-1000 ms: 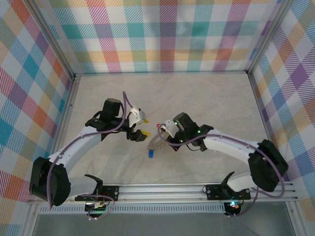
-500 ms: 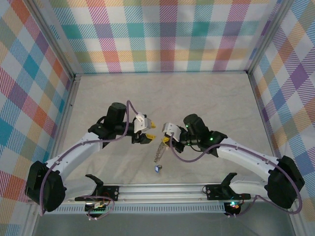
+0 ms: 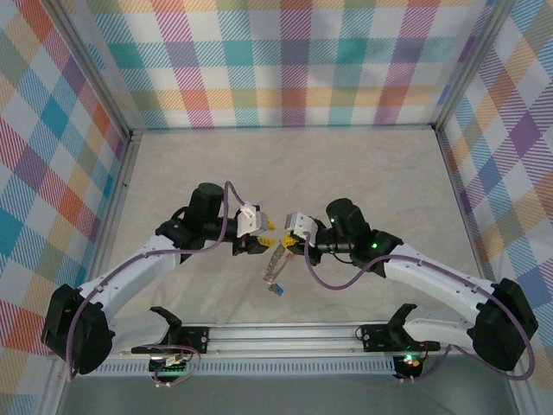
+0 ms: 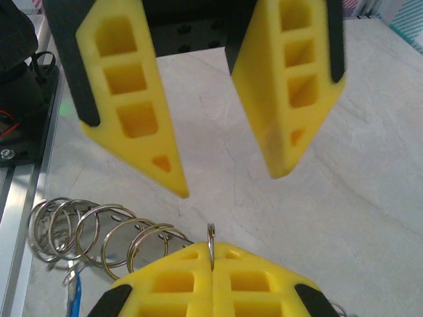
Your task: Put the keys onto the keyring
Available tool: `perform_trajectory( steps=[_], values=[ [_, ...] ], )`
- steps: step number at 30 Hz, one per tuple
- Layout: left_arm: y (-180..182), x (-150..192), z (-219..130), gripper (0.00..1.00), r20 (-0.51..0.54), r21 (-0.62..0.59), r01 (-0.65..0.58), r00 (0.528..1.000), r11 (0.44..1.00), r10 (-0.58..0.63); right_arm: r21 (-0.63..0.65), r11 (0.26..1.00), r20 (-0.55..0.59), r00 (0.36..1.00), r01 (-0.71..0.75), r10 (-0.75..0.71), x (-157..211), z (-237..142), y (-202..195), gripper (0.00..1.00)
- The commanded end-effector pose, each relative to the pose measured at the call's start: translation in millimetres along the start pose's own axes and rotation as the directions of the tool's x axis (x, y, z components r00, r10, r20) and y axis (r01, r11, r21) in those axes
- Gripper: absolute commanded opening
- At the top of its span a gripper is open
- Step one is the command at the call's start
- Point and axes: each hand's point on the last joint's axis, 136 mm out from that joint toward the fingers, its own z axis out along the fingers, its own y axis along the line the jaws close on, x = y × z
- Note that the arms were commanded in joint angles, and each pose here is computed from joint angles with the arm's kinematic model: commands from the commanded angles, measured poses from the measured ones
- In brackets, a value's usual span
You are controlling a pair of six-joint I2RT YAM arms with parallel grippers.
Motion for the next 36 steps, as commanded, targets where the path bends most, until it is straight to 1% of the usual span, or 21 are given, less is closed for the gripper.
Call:
perform_trajectory(
  steps=[1, 3, 7, 8, 11, 15, 21, 26, 29, 36],
  values=[
    [-10.7, -3.4, 0.5, 0.4, -0.011, 0.067, -0.042, 0.999, 0.997, 0.043, -0.012, 0.999, 0.085, 0.996, 0.036, -0.034, -22.4, -0.9, 1.7, 0.0],
    [-13.5, 0.0, 1.3, 0.39, -0.028, 0.087, -0.022, 0.999, 0.996, 0.024, -0.01, 0.999, 0.087, 0.996, 0.038, -0.037, -23.2, -0.7, 1.1, 0.0],
    [-11.2, -3.8, 2.0, 0.39, -0.016, 0.082, -0.012, 1.0, 0.997, 0.013, -0.026, 0.999, 0.082, 0.996, 0.03, -0.028, -22.9, 0.7, 2.6, 0.0],
    [-7.8, -10.8, 2.0, 0.39, 0.011, 0.071, -0.035, 0.999, 0.997, 0.034, -0.028, 0.999, 0.082, 0.996, 0.027, -0.025, -23.0, 1.1, 2.8, 0.0],
    [-8.3, -20.0, 0.5, 0.37, 0.045, 0.078, -0.037, 0.998, 0.996, 0.034, -0.031, 0.999, 0.092, 0.996, 0.022, -0.02, -25.4, 1.4, 2.8, 0.0],
    [-9.1, -24.4, -0.3, 0.33, 0.058, 0.082, -0.05, 0.997, 0.995, 0.046, -0.033, 0.999, 0.105, 0.994, 0.023, -0.019, -29.2, 0.8, 2.6, 0.0],
    [-8.5, -20.0, 1.7, 0.24, 0.045, 0.084, -0.048, 0.998, 0.995, 0.044, -0.043, 0.999, 0.122, 0.992, 0.024, -0.019, -33.1, -1.1, 4.9, 0.0],
    [-7.0, -23.6, 1.2, 0.24, 0.049, 0.079, -0.056, 0.997, 0.995, 0.052, -0.05, 0.999, 0.129, 0.992, 0.02, -0.013, -33.6, -1.7, 6.6, 0.0],
    [-6.6, -21.0, 2.4, 0.19, 0.037, 0.08, -0.056, 0.998, 0.995, 0.053, -0.054, 0.998, 0.137, 0.99, 0.021, -0.014, -36.1, -3.0, 7.4, 0.0],
    [-5.7, -13.4, 4.8, 0.21, -0.002, 0.071, -0.058, 0.998, 0.996, 0.059, -0.062, 0.998, 0.15, 0.989, 0.014, -0.004, -38.8, -4.1, 8.7, 0.0]
  ],
)
